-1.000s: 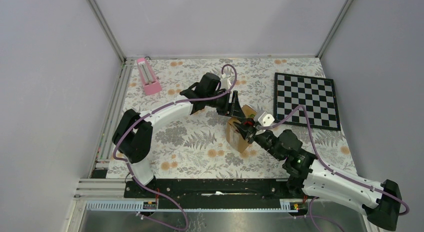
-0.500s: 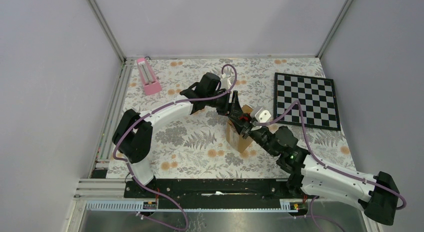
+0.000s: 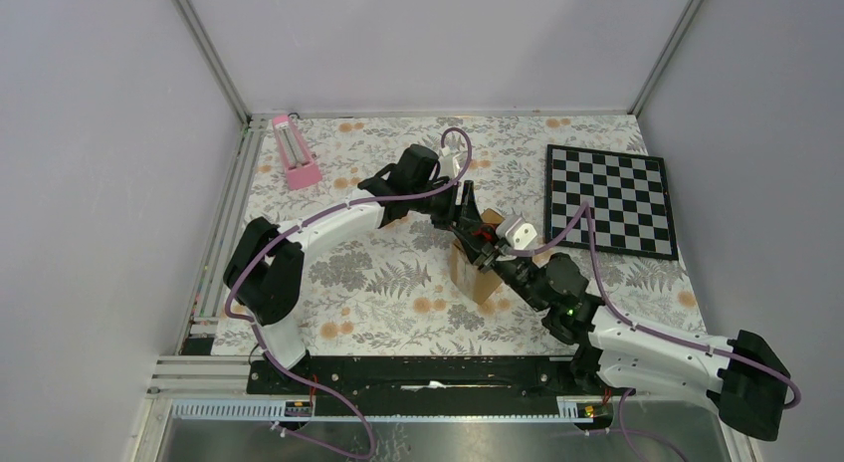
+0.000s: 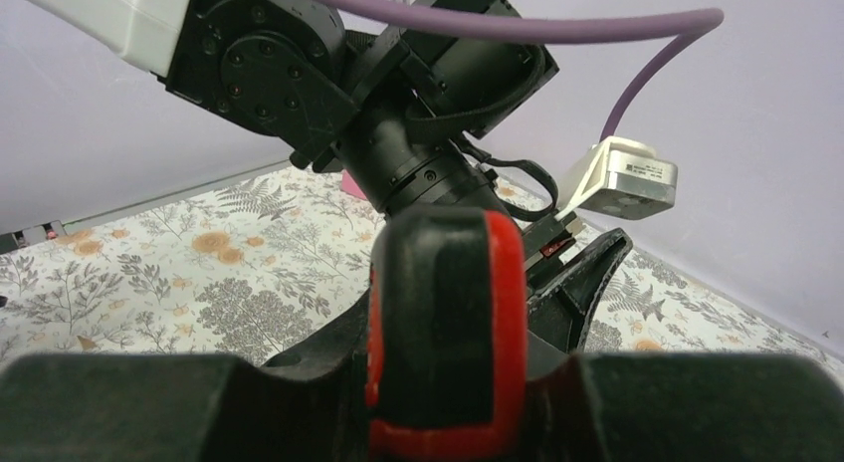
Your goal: Unpack the express box
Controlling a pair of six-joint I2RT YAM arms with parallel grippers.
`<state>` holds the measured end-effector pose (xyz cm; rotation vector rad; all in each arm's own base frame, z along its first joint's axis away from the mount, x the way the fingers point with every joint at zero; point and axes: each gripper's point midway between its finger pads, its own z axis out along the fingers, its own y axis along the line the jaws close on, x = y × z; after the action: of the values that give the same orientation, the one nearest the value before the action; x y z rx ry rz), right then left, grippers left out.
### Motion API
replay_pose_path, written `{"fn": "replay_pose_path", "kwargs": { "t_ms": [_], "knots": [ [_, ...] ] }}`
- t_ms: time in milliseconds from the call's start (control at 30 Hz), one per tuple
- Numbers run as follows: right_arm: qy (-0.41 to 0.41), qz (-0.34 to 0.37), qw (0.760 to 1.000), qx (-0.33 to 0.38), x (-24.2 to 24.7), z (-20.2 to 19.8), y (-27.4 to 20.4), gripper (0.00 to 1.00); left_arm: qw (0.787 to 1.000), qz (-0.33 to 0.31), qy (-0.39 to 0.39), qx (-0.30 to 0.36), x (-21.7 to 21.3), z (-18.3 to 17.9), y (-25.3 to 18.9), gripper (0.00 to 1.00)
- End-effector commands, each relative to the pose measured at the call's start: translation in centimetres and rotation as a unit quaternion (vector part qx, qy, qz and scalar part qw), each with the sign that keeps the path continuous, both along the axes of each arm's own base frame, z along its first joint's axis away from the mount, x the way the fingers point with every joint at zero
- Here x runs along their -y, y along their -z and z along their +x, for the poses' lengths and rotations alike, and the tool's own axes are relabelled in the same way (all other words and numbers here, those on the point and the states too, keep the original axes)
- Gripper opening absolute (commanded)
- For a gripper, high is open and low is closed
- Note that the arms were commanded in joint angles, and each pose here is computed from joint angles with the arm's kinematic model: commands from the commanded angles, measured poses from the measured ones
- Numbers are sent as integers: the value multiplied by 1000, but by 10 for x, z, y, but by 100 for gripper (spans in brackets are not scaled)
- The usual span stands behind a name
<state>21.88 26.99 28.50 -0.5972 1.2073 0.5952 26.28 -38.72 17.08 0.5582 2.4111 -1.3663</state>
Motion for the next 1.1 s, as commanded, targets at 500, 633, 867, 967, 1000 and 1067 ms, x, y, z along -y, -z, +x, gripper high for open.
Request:
{"fn": "replay_pose_path", "kwargs": {
  "t_ms": [500,633,867,967,1000,1067],
  "knots": [
    [11,31,999,6,10,-2,1,0,991,124,-25,-41,-32,-4,75,53],
    [11,11,1000,-6,14,-5,5,0,990,131,-25,-39,-34,-3,77,53],
    [9,-13,1000,-26,24,-12,6,0,989,142,-28,-40,-40,1,83,52],
    [-4,-23,999,-39,22,-17,8,0,989,143,-30,-40,-41,3,84,52],
    [-9,-26,999,-44,21,-19,8,0,989,142,-30,-39,-40,3,84,52],
    [-17,-35,998,-56,20,-21,12,0,988,143,-30,-40,-41,3,85,52]
  ]
}}
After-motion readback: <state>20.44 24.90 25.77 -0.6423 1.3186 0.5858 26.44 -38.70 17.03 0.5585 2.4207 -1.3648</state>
